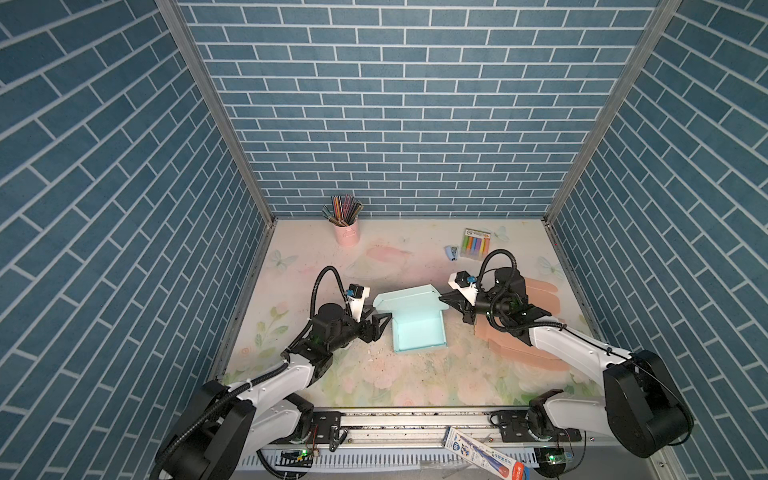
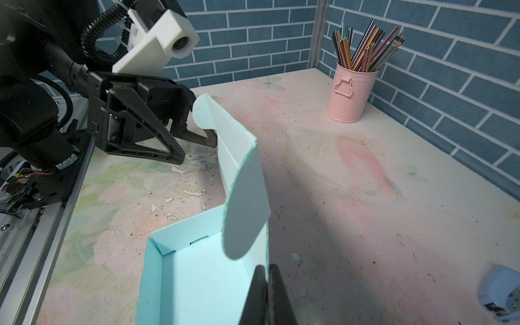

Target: Fold the paper box

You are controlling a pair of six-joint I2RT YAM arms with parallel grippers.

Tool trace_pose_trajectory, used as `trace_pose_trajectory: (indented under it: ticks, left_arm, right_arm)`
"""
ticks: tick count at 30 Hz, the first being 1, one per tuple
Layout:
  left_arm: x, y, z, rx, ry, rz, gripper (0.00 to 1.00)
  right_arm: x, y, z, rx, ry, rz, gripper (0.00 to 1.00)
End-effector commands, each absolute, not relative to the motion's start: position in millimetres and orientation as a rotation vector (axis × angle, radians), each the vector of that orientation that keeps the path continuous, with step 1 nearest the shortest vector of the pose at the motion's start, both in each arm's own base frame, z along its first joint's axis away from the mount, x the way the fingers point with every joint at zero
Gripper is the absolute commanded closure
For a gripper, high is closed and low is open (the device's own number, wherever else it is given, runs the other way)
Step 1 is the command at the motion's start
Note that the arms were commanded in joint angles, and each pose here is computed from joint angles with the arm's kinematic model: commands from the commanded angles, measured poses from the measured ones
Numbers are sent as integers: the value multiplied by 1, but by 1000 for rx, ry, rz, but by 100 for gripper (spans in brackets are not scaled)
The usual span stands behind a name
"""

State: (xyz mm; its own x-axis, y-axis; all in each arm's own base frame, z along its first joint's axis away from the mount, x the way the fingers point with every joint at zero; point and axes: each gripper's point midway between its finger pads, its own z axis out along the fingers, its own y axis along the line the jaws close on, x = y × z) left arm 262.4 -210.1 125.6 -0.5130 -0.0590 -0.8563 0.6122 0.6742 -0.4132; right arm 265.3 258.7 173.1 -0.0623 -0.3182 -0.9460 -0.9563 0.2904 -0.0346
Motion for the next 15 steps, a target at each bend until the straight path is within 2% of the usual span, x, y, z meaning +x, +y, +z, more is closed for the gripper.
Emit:
trace_pose_trajectory:
  ticks: [1, 7, 9, 12, 15]
  left_arm:
    - [266, -217, 140, 492, 1868, -911, 32]
    - [266, -219, 141, 524, 1872, -903, 52]
    - [267, -219, 142, 528, 1871, -897, 55]
    - [270, -216, 141, 516, 1884, -864, 58]
    - [273, -209, 139, 495, 1899, -828, 57]
  right_arm:
    - [272, 260, 182, -1192, 1576, 822, 100]
    - [272, 260, 182, -1193, 1576, 822, 100]
    - [272, 260, 183, -1193, 1574, 822, 100]
    - [272, 260, 182, -1192, 1578, 824, 100]
    - [274, 259, 181, -1189, 1584, 816, 100]
